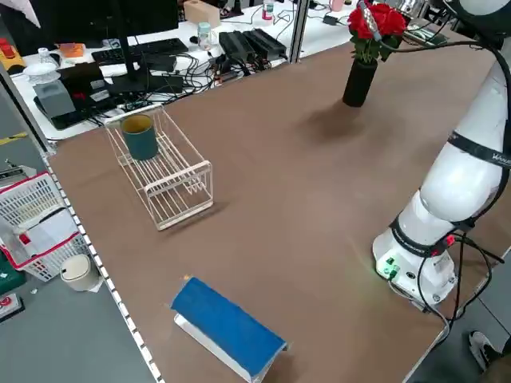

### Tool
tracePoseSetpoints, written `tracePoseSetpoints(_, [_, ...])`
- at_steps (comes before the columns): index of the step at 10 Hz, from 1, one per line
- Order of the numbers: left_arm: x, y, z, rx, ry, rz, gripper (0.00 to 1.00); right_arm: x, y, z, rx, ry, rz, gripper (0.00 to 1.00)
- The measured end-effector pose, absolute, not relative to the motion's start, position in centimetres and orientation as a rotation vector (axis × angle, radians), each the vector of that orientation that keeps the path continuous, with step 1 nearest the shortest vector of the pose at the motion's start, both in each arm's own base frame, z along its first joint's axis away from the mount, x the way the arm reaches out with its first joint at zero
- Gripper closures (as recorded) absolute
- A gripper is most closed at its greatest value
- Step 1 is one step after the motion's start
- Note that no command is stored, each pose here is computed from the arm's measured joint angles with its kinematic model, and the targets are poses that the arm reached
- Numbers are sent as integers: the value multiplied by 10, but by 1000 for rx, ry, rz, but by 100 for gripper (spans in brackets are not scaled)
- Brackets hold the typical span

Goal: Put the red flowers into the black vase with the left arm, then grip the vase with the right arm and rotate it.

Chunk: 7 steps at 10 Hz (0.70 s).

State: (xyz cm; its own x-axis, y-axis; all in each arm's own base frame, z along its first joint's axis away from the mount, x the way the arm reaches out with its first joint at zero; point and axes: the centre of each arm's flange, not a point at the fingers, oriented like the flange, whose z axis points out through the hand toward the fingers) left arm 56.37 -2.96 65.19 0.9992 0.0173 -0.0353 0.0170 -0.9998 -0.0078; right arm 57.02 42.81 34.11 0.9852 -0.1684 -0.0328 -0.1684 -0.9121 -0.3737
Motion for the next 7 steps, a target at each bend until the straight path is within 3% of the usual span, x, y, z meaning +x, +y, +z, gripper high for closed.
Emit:
tracePoseSetpoints(2, [564, -30, 652, -3134, -24, 56, 0, 571, 429, 333, -2746, 246, 3, 6])
tracePoseSetpoints(5, [565, -30, 653, -3135, -18, 39, 0, 571, 430, 331, -2744, 245, 3, 29])
tracePoseSetpoints(6, [567, -30, 654, -3137, -18, 13, 0, 571, 430, 332, -2744, 245, 3, 47])
tracePoseSetpoints(7, [568, -31, 655, -3138, -18, -7, 0, 570, 431, 332, -2743, 244, 2, 48])
